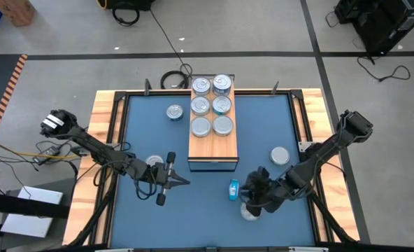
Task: Stack canned seafood by type on shelf
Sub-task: Stack the yellow-blue tuna can on top of the other yellow-blue tuna can on the shelf
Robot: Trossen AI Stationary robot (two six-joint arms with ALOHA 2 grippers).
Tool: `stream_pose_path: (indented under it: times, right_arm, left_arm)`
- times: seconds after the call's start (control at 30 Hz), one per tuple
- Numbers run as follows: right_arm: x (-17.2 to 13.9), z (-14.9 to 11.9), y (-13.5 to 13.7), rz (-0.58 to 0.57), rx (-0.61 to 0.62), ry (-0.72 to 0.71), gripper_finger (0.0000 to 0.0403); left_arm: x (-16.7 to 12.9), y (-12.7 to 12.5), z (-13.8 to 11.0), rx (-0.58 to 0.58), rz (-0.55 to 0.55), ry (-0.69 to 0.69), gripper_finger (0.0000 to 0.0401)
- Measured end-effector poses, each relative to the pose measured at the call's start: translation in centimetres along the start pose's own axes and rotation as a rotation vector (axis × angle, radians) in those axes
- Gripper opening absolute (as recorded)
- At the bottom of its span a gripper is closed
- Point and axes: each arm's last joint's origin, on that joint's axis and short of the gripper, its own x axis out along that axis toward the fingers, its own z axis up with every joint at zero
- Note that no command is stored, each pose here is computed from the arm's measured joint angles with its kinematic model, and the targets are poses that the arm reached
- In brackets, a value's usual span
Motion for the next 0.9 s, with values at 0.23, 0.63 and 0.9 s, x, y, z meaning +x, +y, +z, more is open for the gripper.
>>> stream_pose_path:
  times: [0.23,0.63,0.9]
  right_arm:
    - [1.0,-0.1,-1.9,-0.08,0.015,0.069,0.0018]
    - [2.4,0.2,-2.9,-0.023,-0.061,0.036,0.0007]
    - [2.9,0.0,-3.2,-0.031,-0.039,0.091,0.0009]
  left_arm:
    - [0.0,0.0,0.0,0.0,0.0,0.0,0.0005]
    - [0.0,0.0,0.0,0.0,0.001,0.0,0.0005]
    - [0.0,0.0,0.0,0.001,0.001,0.001,0.0006]
